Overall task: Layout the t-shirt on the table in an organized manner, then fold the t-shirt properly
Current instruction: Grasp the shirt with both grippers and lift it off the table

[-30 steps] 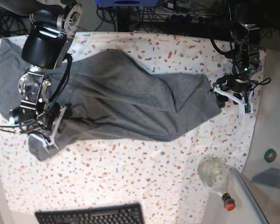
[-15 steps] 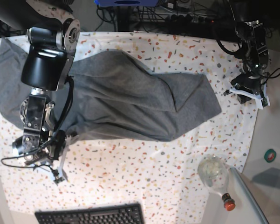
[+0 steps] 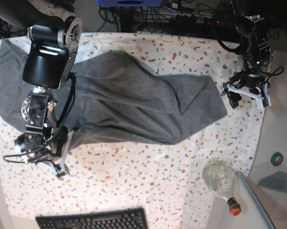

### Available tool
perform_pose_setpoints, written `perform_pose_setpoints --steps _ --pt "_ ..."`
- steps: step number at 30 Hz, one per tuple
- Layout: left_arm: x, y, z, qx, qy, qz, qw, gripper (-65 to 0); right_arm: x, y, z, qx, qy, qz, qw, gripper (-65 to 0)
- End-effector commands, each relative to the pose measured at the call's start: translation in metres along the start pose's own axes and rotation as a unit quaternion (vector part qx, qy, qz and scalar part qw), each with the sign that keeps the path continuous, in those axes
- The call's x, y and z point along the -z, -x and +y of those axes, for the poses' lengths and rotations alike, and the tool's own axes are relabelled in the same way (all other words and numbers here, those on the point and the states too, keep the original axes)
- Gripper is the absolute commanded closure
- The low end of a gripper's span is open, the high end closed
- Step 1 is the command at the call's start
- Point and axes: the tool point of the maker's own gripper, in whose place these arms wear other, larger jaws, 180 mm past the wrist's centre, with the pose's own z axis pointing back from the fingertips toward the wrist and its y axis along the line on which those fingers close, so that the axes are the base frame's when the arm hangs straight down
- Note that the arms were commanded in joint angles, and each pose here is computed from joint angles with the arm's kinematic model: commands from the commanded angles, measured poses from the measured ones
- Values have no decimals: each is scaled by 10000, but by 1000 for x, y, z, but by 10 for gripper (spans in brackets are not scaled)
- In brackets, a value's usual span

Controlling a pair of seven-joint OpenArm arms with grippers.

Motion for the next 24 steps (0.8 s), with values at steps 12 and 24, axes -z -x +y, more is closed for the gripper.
perform_pose_setpoints --steps 12,24 --pt "47 4 -72 77 792 679 9945 -471 -11 -21 -14 26 174 -301 9994 0" --pt "32 -4 -49 32 590 451 9972 -471 -8 -10 -21 -5 236 -190 9995 0"
